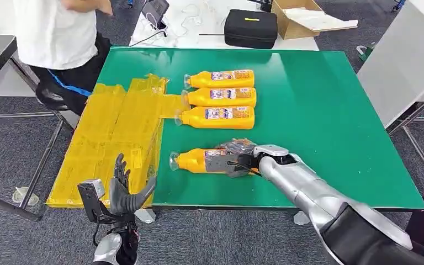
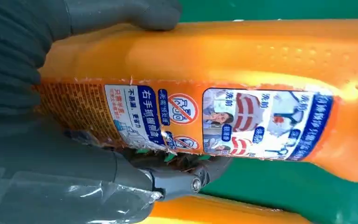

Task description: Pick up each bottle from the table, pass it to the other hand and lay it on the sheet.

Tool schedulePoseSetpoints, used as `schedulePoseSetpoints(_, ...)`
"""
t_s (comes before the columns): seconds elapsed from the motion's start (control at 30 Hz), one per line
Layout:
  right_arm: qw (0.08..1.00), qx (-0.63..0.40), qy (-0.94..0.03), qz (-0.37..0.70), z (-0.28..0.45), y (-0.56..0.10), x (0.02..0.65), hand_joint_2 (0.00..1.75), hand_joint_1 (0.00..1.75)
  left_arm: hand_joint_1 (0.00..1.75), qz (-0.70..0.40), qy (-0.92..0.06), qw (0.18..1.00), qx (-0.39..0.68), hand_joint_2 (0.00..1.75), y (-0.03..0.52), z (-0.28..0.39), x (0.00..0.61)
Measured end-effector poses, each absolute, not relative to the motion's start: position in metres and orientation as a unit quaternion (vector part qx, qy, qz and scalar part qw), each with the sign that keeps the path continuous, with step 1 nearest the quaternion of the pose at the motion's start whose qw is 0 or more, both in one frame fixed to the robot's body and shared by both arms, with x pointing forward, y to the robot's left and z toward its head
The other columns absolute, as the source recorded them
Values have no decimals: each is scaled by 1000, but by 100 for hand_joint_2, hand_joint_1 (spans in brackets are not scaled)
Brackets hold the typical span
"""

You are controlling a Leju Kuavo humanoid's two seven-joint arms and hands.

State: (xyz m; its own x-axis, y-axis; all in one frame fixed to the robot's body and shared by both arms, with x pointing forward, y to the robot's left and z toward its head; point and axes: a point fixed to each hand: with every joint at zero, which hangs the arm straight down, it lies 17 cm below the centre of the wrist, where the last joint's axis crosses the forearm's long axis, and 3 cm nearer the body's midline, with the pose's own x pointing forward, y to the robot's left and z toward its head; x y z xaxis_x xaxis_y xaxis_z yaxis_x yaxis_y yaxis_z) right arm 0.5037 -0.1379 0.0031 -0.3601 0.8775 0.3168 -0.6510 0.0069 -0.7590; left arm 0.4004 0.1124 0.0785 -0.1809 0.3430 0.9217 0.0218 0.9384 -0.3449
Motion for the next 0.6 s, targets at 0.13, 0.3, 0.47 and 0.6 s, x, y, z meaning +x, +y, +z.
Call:
schedulePoseSetpoints(0.13,549,-143,-471,676,9,-136,511,175,175,0,129,-757,629,-119,175,113,78,400)
schedulePoseSetpoints(0.3,540,-170,-593,573,36,-119,515,175,175,0,134,-755,632,-110,175,118,74,395)
schedulePoseSetpoints(0.47,471,-178,-776,379,135,-91,489,175,175,0,141,-770,615,-93,175,130,87,389)
schedulePoseSetpoints(0.6,424,-180,-855,239,202,-113,470,175,175,0,143,-782,597,-105,175,133,105,391)
